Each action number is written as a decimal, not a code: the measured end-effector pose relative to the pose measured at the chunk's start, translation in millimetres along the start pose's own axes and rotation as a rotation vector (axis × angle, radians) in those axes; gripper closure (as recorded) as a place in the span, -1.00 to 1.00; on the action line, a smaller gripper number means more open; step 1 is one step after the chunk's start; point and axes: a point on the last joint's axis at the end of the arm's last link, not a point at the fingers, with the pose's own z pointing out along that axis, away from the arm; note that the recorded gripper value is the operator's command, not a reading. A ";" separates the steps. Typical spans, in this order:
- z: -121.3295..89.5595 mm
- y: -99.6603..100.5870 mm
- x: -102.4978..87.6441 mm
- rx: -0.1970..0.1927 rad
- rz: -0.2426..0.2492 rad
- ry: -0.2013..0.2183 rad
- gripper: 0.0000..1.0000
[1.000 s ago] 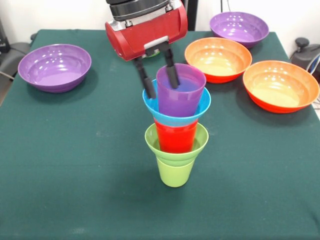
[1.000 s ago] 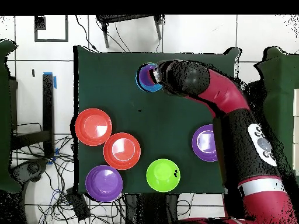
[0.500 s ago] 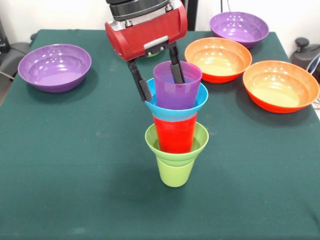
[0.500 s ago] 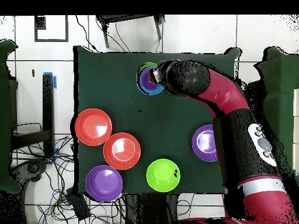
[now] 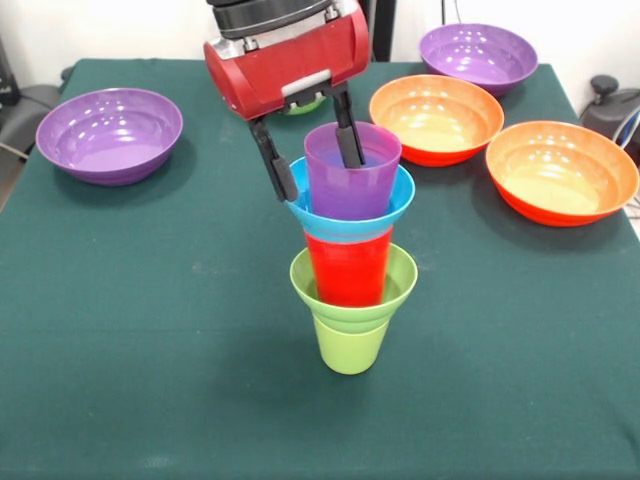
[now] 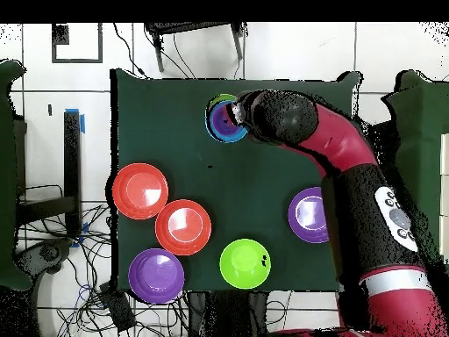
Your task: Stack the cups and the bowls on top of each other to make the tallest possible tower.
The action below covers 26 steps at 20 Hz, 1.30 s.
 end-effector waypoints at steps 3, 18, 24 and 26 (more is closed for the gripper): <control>-3.6 -2.0 -0.8 0.005 0.000 -0.003 -1.00; -26.7 -3.2 -13.7 0.035 -0.011 -0.027 -1.00; -29.0 -2.4 -17.2 0.027 0.002 -0.036 -1.00; -29.2 -2.1 -17.9 0.026 0.004 -0.037 -1.00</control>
